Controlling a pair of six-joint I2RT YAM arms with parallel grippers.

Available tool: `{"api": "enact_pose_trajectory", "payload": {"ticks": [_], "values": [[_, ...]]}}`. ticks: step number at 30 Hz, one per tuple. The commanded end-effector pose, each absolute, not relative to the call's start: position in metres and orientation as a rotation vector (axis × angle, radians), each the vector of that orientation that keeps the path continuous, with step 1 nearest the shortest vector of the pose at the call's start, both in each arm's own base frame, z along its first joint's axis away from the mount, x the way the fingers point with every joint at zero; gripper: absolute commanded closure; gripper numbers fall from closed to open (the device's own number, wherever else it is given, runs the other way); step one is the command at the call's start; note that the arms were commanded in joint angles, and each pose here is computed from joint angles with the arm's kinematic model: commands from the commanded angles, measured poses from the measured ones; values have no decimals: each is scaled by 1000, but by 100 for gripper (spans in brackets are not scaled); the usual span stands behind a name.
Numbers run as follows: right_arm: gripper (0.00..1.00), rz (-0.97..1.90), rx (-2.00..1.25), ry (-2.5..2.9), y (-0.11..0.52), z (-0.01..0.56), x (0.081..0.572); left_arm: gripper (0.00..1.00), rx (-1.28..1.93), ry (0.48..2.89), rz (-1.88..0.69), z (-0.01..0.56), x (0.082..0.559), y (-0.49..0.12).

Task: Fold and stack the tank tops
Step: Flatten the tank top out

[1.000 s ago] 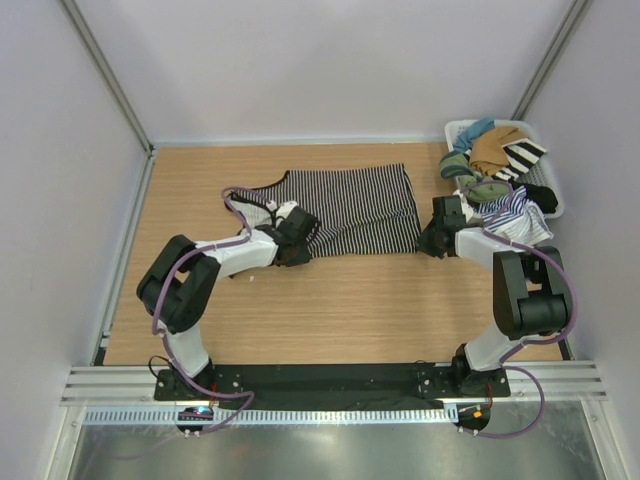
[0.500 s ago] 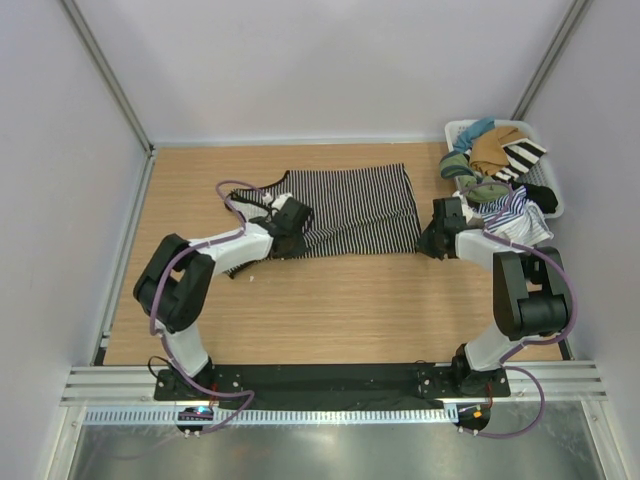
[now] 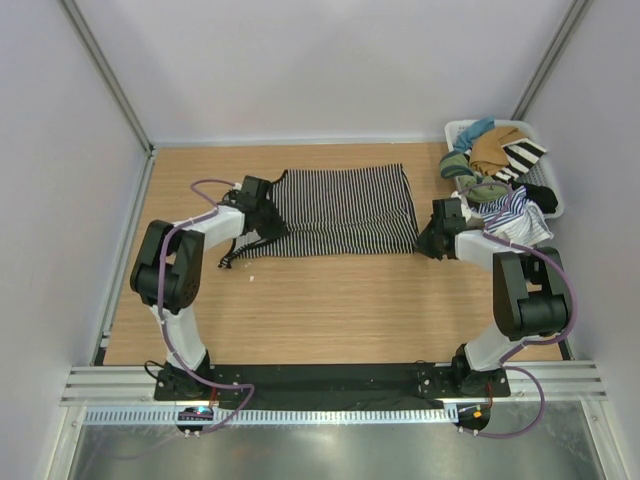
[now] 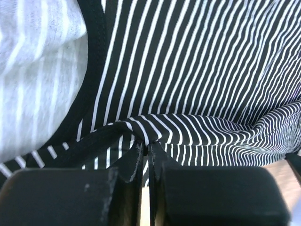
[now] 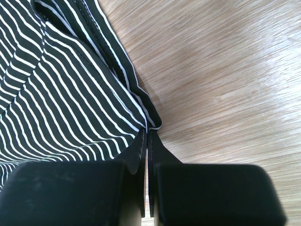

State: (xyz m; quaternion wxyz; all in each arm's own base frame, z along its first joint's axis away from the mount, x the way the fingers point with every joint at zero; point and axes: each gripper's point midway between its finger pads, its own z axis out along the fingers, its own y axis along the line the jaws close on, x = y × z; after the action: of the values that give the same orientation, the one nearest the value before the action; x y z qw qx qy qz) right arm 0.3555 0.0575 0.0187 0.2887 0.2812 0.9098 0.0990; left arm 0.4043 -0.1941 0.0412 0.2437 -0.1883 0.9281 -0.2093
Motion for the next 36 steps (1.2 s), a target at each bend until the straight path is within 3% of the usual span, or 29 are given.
{"api": "enact_pose_trajectory", "payload": {"ticks": [1, 10, 15, 18, 28, 31, 32, 36], "values": [[99, 262, 726, 2418, 58, 22, 355, 92, -490, 2499, -756, 55, 422, -215], [99, 257, 724, 2418, 57, 23, 353, 77, -472, 2442, -737, 78, 460, -210], [99, 262, 726, 2413, 57, 25, 353, 50, -449, 2472, -611, 84, 466, -196], [99, 257, 725, 2412, 57, 26, 353, 41, -439, 2452, -550, 96, 462, -185], [99, 243, 723, 2411, 55, 27, 352, 34, -404, 2424, -504, 121, 370, -159], [99, 228, 707, 2406, 53, 31, 350, 17, -396, 2415, -486, 118, 343, -154], [99, 219, 705, 2407, 51, 31, 348, 3, -408, 2403, -495, 117, 340, -153], [99, 230, 679, 2399, 51, 35, 343, 0, -556, 2411, -429, 93, 319, -123]]}}
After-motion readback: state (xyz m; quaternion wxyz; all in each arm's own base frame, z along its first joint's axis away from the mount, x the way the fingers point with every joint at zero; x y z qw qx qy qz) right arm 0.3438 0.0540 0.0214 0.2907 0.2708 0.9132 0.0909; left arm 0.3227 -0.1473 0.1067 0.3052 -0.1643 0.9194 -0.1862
